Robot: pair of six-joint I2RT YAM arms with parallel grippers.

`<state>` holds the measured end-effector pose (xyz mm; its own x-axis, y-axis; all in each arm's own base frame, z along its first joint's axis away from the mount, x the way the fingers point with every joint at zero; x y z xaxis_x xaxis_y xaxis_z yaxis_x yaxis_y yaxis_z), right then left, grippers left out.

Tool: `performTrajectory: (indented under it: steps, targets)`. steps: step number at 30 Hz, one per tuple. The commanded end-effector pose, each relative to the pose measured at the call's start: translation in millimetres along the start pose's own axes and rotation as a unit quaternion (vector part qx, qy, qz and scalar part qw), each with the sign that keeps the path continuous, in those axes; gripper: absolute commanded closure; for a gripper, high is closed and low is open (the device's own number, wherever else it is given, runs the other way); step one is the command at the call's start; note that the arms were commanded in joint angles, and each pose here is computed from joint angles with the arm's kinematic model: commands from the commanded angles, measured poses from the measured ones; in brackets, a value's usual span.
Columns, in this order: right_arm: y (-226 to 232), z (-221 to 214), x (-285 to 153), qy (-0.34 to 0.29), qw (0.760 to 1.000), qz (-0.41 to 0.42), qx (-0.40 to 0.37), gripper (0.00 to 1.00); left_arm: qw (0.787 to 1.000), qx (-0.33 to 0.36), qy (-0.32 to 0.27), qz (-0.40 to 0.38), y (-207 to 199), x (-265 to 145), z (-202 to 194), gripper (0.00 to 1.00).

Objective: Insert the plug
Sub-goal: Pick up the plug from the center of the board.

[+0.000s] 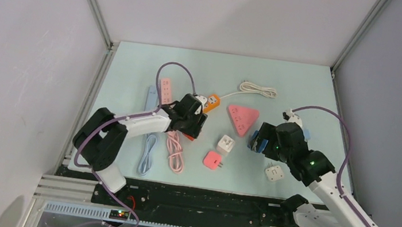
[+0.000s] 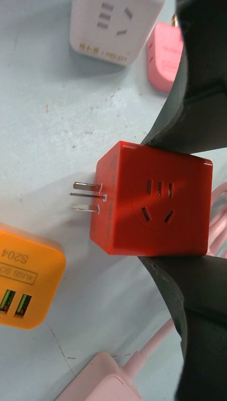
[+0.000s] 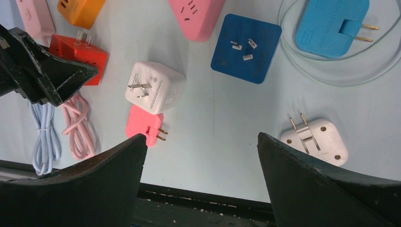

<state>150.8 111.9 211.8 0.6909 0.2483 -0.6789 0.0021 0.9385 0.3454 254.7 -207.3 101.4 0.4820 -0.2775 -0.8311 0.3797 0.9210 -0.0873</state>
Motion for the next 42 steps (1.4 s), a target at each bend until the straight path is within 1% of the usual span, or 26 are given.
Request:
performTrajectory:
  steps: [1,2,3,4,6,9,10,11,12,13,16,17,18,20,21,22,24,26,28,31,33,37,39,42]
  targets:
    - [2,5,-8,-0.022,0.999,0.019,0.013,0.09,0.995,-0.004,-0.085,-0.055,-15,-41,34,0.84]
    - [3,5,-9,-0.023,0.999,0.022,0.015,0.09,0.993,-0.003,-0.098,-0.069,-18,-52,37,0.89]
    - [3,6,-11,-0.025,0.999,0.027,0.017,0.09,0.990,-0.002,-0.112,-0.082,-20,-63,40,0.92]
    - [4,7,-12,-0.025,0.999,0.033,0.018,0.09,0.988,0.002,-0.115,-0.100,-23,-69,41,0.96]
    - [6,9,-15,-0.025,0.998,0.046,0.020,0.09,0.983,0.008,-0.132,-0.128,-28,-85,44,0.99]
    - [13,12,-18,-0.020,0.997,0.072,0.019,0.08,0.970,0.029,-0.160,-0.183,-38,-113,48,1.00]
    - [18,14,-20,-0.017,0.995,0.092,0.018,0.08,0.965,0.036,-0.167,-0.197,-42,-120,50,1.00]
    - [22,14,-21,-0.011,0.994,0.106,0.016,0.08,0.958,0.049,-0.176,-0.222,-46,-131,50,1.00]
    - [29,16,-25,-0.005,0.990,0.138,0.013,0.08,0.953,0.058,-0.180,-0.238,-50,-138,50,1.00]
    - [34,16,-26,0.000,0.988,0.154,0.011,0.08,0.942,0.074,-0.187,-0.267,-54,-148,49,1.00]
    - [57,22,-39,0.011,0.969,0.246,0.002,0.06,0.918,0.116,-0.199,-0.323,-66,-170,44,1.00]
    - [64,23,-45,0.015,0.962,0.271,0.001,0.05,0.905,0.129,-0.202,-0.350,-71,-181,42,1.00]
    - [69,27,-49,0.004,0.957,0.290,0.002,0.04,0.899,0.138,-0.205,-0.362,-73,-185,41,1.00]
    - [80,31,-58,-0.002,0.945,0.326,0.014,0.04,0.877,0.156,-0.212,-0.402,-77,-203,37,1.00]
    - [86,34,-64,-0.001,0.937,0.347,0.021,0.04,0.872,0.160,-0.216,-0.409,-79,-208,37,1.00]
    - [89,35,-65,0.002,0.935,0.355,0.024,0.04,0.866,0.165,-0.221,-0.416,-80,-214,36,1.00]
    - [97,37,-70,0.002,0.930,0.367,0.026,0.04,0.860,0.173,-0.231,-0.421,-80,-221,36,1.00]
    - [104,37,-74,-0.002,0.928,0.372,0.018,0.04,0.858,0.175,-0.239,-0.419,-79,-225,36,1.00]
    - [109,36,-76,-0.007,0.929,0.371,0.005,0.04,0.862,0.164,-0.242,-0.414,-79,-227,38,1.00]
    - [112,36,-76,-0.023,0.928,0.371,-0.013,0.04,0.870,0.127,-0.241,-0.410,-80,-233,44,1.00]
    - [116,37,-77,-0.031,0.923,0.382,-0.026,0.03,0.858,0.129,-0.226,-0.442,-85,-240,41,1.00]
    - [124,38,-82,-0.042,0.908,0.415,-0.049,0.02,0.847,0.136,-0.223,-0.464,-85,-248,34,1.00]
    - [128,38,-86,-0.045,0.898,0.433,-0.060,0.02,0.841,0.140,-0.219,-0.475,-85,-251,31,1.00]
    - [134,36,-94,-0.050,0.878,0.469,-0.084,0.02,0.829,0.146,-0.210,-0.497,-86,-257,27,1.00]
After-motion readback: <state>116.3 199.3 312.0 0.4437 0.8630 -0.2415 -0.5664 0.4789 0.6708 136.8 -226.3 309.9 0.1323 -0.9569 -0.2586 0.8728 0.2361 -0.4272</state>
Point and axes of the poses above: each gripper's point midway between its finger pads, its own x axis out along the fingers, its own y axis along the line the jaws close on, z = x × y, the point moved 8 cm from there along -x, back along the fingers, and after that the axes turned 3 degrees about -x, right-handed, at the moved point
